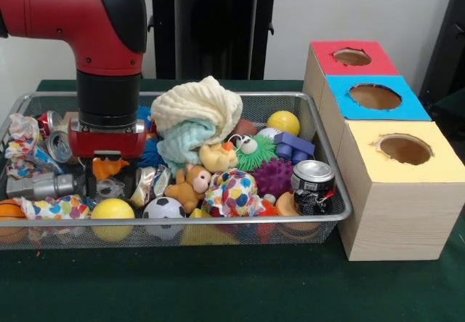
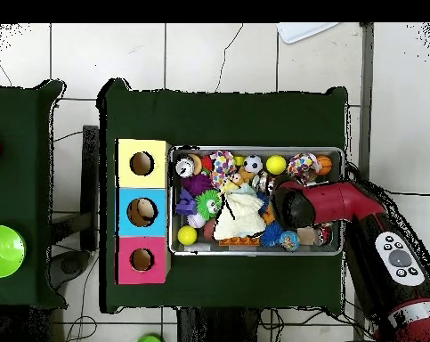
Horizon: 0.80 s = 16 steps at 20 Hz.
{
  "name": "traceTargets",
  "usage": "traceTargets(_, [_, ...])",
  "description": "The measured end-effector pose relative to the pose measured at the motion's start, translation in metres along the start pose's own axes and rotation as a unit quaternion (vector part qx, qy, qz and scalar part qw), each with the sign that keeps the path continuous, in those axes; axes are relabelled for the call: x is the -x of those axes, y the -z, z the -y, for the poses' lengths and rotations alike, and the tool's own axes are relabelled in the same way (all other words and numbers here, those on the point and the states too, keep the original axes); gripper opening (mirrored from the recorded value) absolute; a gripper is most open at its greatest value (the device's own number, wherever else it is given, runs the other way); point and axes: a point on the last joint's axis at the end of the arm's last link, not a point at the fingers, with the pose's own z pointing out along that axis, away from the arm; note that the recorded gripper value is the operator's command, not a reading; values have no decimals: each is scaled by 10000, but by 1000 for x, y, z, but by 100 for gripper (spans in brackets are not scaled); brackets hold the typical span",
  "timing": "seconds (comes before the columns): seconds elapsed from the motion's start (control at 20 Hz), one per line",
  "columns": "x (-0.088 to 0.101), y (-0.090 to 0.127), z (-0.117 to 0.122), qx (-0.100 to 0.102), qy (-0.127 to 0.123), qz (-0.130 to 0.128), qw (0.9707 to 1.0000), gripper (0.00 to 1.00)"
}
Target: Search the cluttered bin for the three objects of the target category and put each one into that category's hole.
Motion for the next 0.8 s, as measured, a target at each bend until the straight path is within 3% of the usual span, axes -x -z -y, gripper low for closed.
traceTargets(0.1, [0,0,0,6,-24,-22,10000,100])
traceTargets(0.15, [0,0,0,9,-28,-25,10000,0])
traceTargets(0.8, [1,-1,-5,24,15,-33,10000,0])
